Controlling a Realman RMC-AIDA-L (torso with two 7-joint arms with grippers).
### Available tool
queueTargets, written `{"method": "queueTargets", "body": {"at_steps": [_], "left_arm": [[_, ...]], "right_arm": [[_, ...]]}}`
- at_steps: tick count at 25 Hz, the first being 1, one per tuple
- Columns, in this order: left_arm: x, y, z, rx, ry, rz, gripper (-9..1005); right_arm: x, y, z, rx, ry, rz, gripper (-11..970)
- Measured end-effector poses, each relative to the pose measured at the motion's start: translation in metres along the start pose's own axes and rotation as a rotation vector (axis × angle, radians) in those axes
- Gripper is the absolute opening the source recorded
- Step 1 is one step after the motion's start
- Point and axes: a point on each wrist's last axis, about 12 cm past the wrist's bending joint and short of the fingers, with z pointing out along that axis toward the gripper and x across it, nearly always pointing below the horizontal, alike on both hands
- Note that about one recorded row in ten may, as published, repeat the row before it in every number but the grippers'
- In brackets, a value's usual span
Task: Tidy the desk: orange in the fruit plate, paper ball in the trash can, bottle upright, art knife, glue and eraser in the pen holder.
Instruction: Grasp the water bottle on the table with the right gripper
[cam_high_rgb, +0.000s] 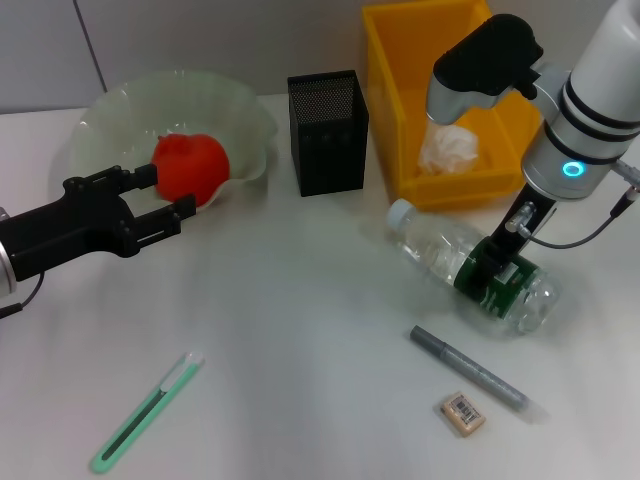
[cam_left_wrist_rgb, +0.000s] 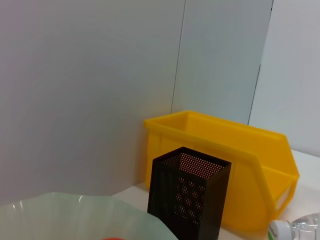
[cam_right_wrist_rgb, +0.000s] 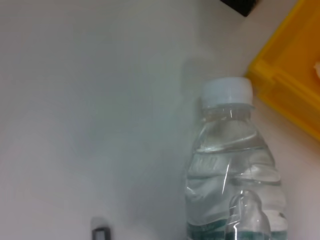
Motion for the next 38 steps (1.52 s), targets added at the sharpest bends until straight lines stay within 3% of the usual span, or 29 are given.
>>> {"method": "queueTargets", "body": {"at_steps": [7, 15, 19, 24, 29, 38], "left_arm": [[-0.001, 0.000, 0.000, -0.001, -0.001, 0.002, 695], [0.000, 0.001, -0.001, -0.007, -0.002, -0.002, 695], [0.000, 0.001, -0.001, -0.008, -0.002, -0.002, 695], [-0.001, 0.001, 0.000, -0.005, -0.003, 0.001, 695], [-0.003, 0.001, 0.001, -0.003, -0.004, 0.005, 695], [-0.003, 0.002, 0.002, -0.005, -0.004, 0.006, 695]], "right_arm": [[-0.002, 0.002, -0.008, -0.004, -0.019, -0.024, 770], [-0.003, 0.015, -0.029, -0.088, -0.117, -0.102, 754], [-0.002, 0.016, -0.028, -0.096, -0.116, -0.108, 737], [-0.002, 0.015, -0.025, -0.090, -0.109, -0.106, 540], [-0.005, 0.017, -0.026, -0.088, -0.132, -0.106, 488], [-0.021, 0.034, -0.036, -0.167, -0.161, -0.148, 672]]}}
